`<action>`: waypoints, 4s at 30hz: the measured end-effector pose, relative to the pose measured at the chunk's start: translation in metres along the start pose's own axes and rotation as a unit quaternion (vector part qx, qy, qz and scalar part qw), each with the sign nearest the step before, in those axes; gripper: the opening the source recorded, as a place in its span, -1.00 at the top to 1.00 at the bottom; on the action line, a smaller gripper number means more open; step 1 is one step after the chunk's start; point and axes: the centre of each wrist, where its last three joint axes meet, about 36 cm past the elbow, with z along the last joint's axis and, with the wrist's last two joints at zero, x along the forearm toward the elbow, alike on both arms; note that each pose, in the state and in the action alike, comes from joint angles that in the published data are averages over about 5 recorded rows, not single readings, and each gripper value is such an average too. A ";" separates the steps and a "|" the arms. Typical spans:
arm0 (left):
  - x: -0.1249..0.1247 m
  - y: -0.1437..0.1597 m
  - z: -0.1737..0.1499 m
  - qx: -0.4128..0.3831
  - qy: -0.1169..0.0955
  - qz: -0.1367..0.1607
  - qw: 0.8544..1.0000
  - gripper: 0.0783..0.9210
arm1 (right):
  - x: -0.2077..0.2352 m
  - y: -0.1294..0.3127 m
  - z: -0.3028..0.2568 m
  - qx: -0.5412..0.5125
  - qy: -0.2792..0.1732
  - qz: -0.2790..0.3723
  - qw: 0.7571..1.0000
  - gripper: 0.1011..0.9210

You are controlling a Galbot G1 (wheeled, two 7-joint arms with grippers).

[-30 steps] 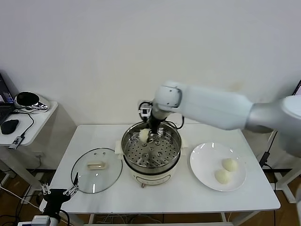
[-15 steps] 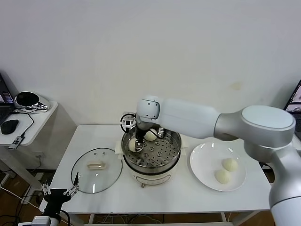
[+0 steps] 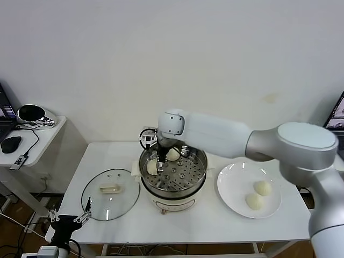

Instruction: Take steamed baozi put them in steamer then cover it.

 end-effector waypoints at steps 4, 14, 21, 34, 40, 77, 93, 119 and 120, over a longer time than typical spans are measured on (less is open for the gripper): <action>-0.001 0.000 -0.002 -0.001 -0.001 0.003 1.000 -0.77 | 0.037 0.002 0.033 0.023 0.009 0.001 1.000 -0.76; 0.000 -0.004 -0.002 -0.004 0.000 0.011 1.000 -0.77 | 0.100 0.040 0.159 0.050 0.021 0.001 0.999 -0.76; 0.001 -0.007 0.001 -0.006 0.003 0.012 1.000 -0.77 | 0.101 0.081 0.244 0.043 0.042 0.004 0.998 -0.76; 0.008 -0.005 0.002 -0.010 0.008 0.004 1.000 -0.77 | 0.045 0.130 0.327 0.034 0.083 -0.007 0.996 -0.76; 0.010 -0.004 0.003 -0.012 0.011 0.001 1.000 -0.77 | 0.013 0.139 0.351 0.023 0.096 -0.020 0.995 -0.76; 0.012 0.000 0.011 -0.013 0.021 -0.006 1.000 -0.77 | -0.071 0.143 0.369 0.000 0.108 -0.043 0.993 -0.26; 0.007 -0.002 0.007 -0.011 0.013 -0.003 1.000 -0.77 | 0.011 0.095 0.341 0.016 0.083 -0.006 0.996 -0.18; 0.005 0.004 0.004 -0.011 0.003 -0.009 1.000 -0.77 | 0.097 0.007 0.108 0.296 -0.025 0.028 0.954 -0.18; 0.004 0.004 0.003 -0.011 0.002 -0.010 1.000 -0.77 | 0.092 0.008 0.100 0.310 -0.027 0.024 0.950 -0.18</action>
